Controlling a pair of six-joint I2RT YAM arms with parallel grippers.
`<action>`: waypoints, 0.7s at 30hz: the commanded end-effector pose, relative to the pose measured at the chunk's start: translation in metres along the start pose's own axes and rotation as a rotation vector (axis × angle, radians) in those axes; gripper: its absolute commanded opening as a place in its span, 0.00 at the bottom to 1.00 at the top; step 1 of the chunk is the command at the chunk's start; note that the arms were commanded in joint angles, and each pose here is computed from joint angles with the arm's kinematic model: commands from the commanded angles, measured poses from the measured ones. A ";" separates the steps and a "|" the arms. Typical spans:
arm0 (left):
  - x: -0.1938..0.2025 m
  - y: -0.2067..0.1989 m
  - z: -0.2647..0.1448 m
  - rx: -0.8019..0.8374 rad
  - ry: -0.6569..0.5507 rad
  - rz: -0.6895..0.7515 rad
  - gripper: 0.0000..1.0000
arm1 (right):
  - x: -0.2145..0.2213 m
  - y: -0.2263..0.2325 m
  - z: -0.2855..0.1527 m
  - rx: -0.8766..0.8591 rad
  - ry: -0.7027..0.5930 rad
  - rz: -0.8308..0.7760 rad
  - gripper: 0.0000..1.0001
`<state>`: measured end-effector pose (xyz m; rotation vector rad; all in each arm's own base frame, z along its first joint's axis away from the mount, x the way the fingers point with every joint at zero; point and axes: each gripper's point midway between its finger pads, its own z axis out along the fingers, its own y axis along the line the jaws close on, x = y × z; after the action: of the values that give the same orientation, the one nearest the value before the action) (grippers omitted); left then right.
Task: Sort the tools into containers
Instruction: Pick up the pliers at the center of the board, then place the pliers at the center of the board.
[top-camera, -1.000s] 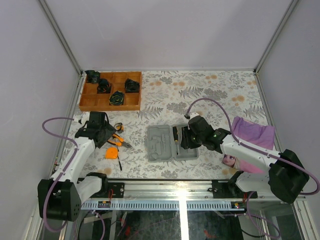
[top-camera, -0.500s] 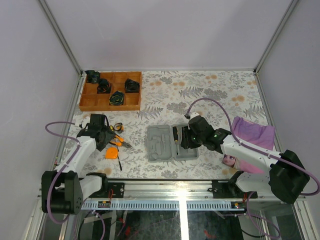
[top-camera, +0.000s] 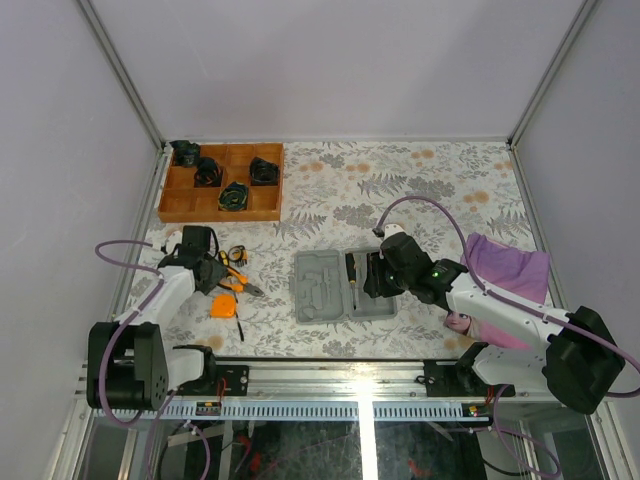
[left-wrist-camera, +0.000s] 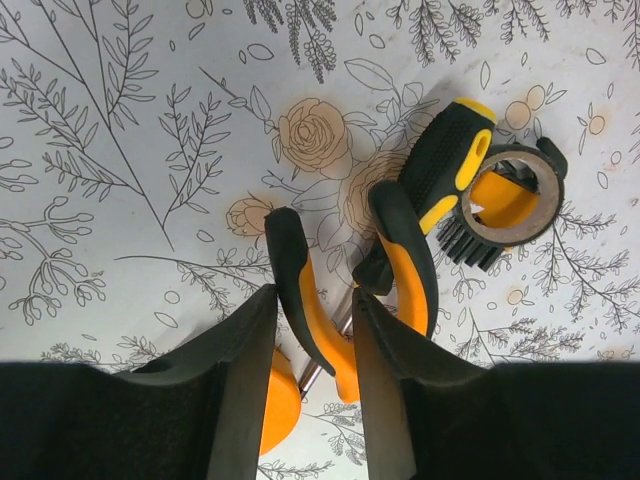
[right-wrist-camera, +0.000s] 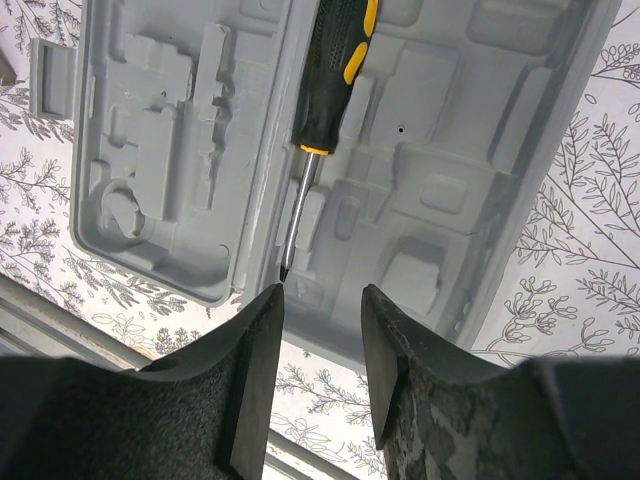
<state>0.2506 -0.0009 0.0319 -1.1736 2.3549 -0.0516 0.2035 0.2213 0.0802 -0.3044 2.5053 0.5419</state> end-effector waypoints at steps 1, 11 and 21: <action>-0.012 -0.004 0.007 0.019 -0.053 0.003 0.32 | -0.007 -0.002 -0.003 0.010 -0.033 0.013 0.44; -0.014 -0.005 0.006 0.031 -0.071 0.012 0.14 | -0.006 -0.003 -0.005 0.015 -0.032 0.013 0.44; -0.030 -0.046 -0.033 0.255 -0.117 0.075 0.00 | -0.005 -0.003 -0.003 0.012 -0.031 0.022 0.44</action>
<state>0.2607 0.0001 0.0550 -1.0692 2.2722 -0.1121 0.2020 0.2188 0.0775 -0.3012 2.5145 0.5311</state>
